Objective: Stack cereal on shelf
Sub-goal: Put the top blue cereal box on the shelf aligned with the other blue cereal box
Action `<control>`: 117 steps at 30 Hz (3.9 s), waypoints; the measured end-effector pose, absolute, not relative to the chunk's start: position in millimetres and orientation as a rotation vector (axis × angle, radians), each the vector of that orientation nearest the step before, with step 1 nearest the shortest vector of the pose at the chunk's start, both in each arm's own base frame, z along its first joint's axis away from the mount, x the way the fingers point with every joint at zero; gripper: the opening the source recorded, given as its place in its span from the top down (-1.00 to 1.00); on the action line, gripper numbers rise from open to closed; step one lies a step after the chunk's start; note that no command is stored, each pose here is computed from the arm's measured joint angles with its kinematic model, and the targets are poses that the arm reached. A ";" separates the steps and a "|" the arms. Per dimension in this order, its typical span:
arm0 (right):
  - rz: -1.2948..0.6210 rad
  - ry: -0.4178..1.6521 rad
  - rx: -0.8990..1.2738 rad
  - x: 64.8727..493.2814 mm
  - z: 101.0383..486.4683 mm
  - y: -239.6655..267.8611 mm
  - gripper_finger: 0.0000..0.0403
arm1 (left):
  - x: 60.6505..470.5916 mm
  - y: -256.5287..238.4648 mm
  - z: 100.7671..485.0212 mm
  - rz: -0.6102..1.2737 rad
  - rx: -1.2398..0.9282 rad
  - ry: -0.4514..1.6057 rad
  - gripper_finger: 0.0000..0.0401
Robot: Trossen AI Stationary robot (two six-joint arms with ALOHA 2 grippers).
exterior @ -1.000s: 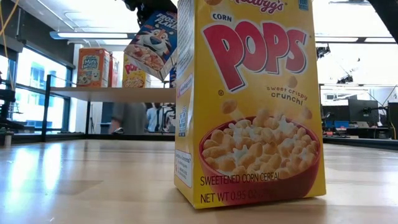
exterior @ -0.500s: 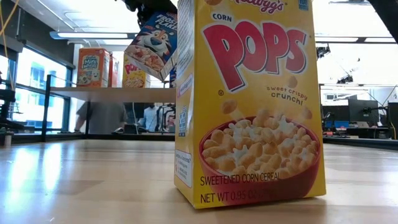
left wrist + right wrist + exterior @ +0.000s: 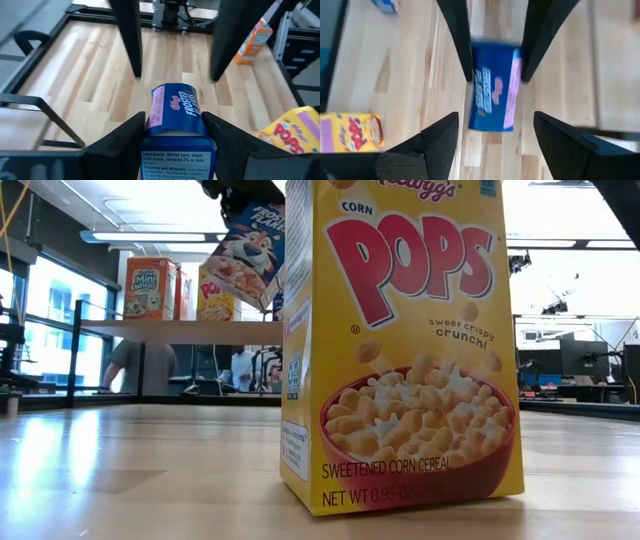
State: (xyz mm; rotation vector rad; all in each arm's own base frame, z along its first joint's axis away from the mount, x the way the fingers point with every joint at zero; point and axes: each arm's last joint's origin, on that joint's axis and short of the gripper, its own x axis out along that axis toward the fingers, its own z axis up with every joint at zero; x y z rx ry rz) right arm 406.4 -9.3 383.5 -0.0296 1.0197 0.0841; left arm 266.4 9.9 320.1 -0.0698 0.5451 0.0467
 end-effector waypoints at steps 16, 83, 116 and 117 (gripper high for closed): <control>0.002 0.769 -0.098 321.5 473.2 -10.8 -0.24 | 271.8 24.6 331.8 0.102 -0.006 0.408 0.12; -0.175 0.179 0.032 127.9 263.4 -8.2 -0.24 | 240.2 129.6 301.1 0.398 0.013 0.145 0.12; -0.174 0.010 0.252 94.3 172.8 -7.1 -0.24 | 240.2 129.6 301.0 0.398 0.035 0.151 0.12; -0.174 0.010 0.252 94.3 172.8 -7.1 -0.24 | 240.2 129.7 301.0 0.399 0.045 0.153 0.12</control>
